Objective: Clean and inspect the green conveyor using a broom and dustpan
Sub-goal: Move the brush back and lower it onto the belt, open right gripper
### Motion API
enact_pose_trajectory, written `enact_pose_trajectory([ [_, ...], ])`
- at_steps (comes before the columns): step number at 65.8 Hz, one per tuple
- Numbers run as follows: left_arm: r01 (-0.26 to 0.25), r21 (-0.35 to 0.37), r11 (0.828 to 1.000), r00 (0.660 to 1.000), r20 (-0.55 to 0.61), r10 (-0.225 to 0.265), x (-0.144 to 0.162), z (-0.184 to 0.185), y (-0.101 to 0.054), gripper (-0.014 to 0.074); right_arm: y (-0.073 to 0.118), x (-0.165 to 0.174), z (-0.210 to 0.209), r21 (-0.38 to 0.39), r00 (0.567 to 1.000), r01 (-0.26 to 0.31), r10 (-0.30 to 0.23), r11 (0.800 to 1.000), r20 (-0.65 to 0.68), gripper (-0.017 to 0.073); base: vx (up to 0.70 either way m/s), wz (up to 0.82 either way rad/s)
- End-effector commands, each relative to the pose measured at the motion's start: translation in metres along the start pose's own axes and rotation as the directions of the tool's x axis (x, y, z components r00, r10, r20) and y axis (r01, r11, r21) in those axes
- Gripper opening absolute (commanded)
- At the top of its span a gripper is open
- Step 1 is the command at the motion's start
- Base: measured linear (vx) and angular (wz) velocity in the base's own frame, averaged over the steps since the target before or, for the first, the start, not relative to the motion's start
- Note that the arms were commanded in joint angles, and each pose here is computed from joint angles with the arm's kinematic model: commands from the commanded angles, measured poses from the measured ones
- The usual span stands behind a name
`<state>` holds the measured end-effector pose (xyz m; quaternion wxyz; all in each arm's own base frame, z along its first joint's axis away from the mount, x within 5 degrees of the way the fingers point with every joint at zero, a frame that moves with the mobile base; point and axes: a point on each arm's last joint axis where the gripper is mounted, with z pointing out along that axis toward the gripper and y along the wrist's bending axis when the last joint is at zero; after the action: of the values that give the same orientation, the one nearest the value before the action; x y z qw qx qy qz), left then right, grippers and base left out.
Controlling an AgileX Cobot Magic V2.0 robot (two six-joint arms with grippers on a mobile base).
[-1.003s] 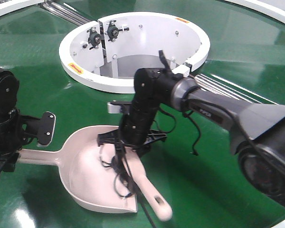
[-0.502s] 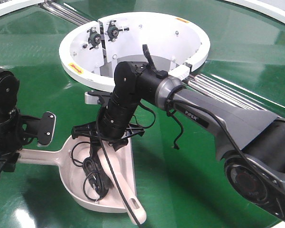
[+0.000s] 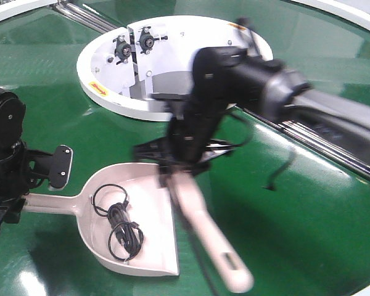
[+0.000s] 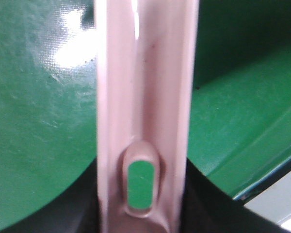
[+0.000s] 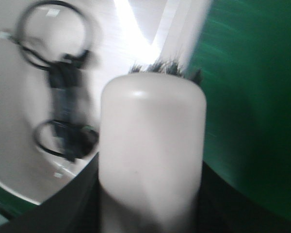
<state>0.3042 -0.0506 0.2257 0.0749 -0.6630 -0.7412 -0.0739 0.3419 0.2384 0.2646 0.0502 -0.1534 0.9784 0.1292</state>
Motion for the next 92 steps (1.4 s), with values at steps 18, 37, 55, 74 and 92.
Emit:
enact_pose_trajectory([
  [18,-0.004,-0.027,1.0,1.0,0.022,0.004,0.0,-0.017,-0.003,-0.0022,-0.076,0.029,-0.048,0.066,0.996,-0.093,0.092,0.994,0.012,-0.0004,0.0,0.0],
  [37,-0.004,-0.027,1.0,1.0,0.022,0.004,0.0,-0.017,-0.003,-0.0022,-0.112,0.036,-0.029,0.138,0.992,-0.107,0.116,0.985,-0.055,-0.0002,0.0,0.0],
  [55,-0.003,-0.027,1.0,1.0,0.023,0.004,0.0,-0.017,-0.003,-0.0022,-0.128,0.025,-0.007,0.134,0.991,-0.114,0.122,0.984,-0.048,-0.0002,0.0,0.0],
  [74,-0.004,-0.027,1.0,1.0,0.022,0.004,0.0,-0.017,-0.003,-0.0022,-0.135,0.017,0.021,0.137,0.99,-0.119,0.128,0.983,-0.058,-0.0002,0.0,0.0],
  [92,-0.004,-0.027,1.0,1.0,0.022,0.004,0.0,-0.017,-0.003,-0.0022,-0.138,0.016,0.032,0.137,0.987,-0.124,0.136,0.983,-0.087,-0.0002,0.0,0.0],
])
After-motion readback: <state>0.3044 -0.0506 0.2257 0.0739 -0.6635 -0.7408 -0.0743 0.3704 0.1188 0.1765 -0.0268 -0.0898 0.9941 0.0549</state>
